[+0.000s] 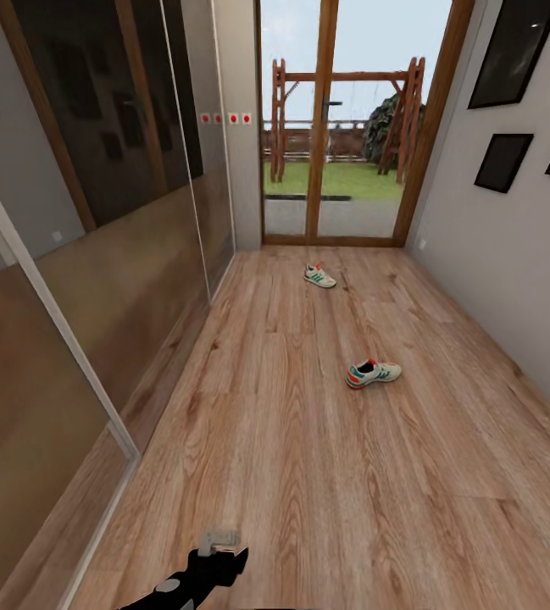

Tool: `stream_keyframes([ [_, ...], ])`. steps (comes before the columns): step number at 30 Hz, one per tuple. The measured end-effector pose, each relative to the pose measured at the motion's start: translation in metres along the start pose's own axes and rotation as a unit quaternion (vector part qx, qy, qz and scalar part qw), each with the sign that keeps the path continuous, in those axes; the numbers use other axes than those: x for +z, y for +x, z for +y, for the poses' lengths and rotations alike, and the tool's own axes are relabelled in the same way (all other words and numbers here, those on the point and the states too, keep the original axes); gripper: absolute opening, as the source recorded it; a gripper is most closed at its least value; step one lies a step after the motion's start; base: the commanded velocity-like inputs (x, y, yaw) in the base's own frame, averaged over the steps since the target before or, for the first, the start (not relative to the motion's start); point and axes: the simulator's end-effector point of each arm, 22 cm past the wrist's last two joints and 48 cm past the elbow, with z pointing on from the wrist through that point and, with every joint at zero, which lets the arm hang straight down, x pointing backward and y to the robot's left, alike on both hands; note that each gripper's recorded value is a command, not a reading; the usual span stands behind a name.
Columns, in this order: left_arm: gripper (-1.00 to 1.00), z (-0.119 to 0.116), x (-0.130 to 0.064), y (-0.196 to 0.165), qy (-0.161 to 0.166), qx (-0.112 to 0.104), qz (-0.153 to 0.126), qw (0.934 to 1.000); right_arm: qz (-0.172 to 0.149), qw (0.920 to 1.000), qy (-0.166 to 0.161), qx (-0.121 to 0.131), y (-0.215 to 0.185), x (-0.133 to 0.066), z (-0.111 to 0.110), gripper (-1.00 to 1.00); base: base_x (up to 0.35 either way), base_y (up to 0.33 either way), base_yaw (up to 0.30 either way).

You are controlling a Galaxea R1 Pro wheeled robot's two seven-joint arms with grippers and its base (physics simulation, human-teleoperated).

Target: Pick up the two gym shoes and the two sandals from the corridor floor and place them onto the hallstand (shoe rack) in the corridor, making sure they are on the rack and not on the floor. Arrange them so the two gym shoes are next to each other and the two sandals are next to each other.

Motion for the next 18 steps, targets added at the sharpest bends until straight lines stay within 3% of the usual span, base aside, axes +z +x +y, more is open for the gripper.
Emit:
stream_keyframes([
  [18,1.0,-0.0011,-0.0014,0.0077,0.0,-0.002,0.005,1.0,0.0,1.0,0.0,0.0,-0.0002,0.0,0.0003,1.0,0.0,0.0,0.0],
])
